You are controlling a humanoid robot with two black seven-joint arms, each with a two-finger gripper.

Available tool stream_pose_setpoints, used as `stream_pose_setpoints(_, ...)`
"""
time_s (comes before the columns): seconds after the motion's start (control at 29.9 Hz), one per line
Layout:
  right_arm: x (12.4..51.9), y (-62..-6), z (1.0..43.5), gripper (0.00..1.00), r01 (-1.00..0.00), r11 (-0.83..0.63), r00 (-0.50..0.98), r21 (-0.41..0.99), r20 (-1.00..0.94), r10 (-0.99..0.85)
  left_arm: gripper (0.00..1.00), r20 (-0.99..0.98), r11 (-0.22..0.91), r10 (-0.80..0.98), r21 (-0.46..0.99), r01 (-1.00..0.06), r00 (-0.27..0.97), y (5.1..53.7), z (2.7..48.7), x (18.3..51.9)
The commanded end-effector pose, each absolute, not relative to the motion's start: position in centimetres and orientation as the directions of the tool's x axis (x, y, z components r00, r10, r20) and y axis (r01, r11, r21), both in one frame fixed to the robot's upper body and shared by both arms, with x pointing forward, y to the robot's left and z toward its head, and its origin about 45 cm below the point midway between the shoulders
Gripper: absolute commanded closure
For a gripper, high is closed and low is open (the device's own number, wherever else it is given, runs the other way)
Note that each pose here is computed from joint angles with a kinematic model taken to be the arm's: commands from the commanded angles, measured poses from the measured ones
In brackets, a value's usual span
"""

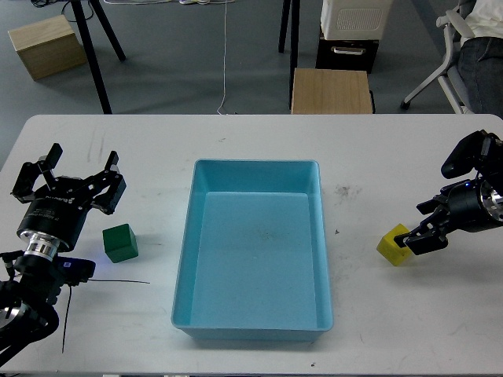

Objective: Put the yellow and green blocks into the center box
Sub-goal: 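Lower the right gripper onto the yellow cube and close on it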

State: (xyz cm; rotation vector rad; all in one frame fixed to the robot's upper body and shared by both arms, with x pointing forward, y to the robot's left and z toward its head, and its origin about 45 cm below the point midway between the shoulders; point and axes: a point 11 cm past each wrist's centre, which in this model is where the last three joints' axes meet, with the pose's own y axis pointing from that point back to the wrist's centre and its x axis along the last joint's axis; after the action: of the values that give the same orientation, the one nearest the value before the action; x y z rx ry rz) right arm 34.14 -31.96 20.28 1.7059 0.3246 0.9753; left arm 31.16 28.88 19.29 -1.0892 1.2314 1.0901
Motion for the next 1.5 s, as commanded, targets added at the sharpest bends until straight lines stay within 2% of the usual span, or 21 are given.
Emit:
stream_pose_setpoints(0.0, 33.9, -31.2, 19.6, 0.04, -0.223, -0.368, 0.616, 0.903, 0.423, 0.665, 0.00, -0.999, 0.151, 0.029, -0.030, -0.988, 0.035, 28.9, 19.4, 31.2)
stream_pose_setpoints(0.6, 33.7, -29.4, 16.9, 0.04, -0.161, -0.357, 0.612, 0.920, 0.377, 0.695, 0.00, -0.999, 0.146, 0.033, -0.023, -0.989, 0.028, 29.0, 19.1, 31.1)
stream_pose_setpoints(0.77, 33.6, -29.2, 16.7, 0.06, -0.153, -0.357, 0.610, 0.921, 0.373, 0.699, 0.00, -0.999, 0.145, 0.034, -0.023, -0.989, 0.028, 29.1, 19.1, 31.1)
stream_pose_setpoints(0.84, 33.4, -29.4, 16.5, 0.16, -0.147, -0.347, 0.610, 0.926, 0.361, 0.705, 0.00, -0.999, 0.143, 0.034, -0.021, -0.990, 0.027, 29.2, 19.0, 31.1)
stream_pose_setpoints(1.0, 32.9, -30.2, 16.0, 0.20, -0.130, -0.321, 0.613, 0.938, 0.330, 0.718, 0.00, -0.999, 0.135, 0.040, -0.012, -0.991, 0.017, 29.5, 18.7, 31.0)
stream_pose_setpoints(1.1, 32.9, -30.2, 16.0, 0.26, -0.129, -0.318, 0.613, 0.939, 0.328, 0.719, 0.00, -0.999, 0.135, 0.040, -0.012, -0.991, 0.017, 29.5, 18.7, 31.0)
stream_pose_setpoints(1.47, 33.3, -29.9, 16.5, 0.85, -0.141, -0.323, 0.605, 0.936, 0.340, 0.720, 0.00, -0.999, 0.133, 0.041, -0.010, -0.991, 0.015, 29.5, 18.6, 31.0)
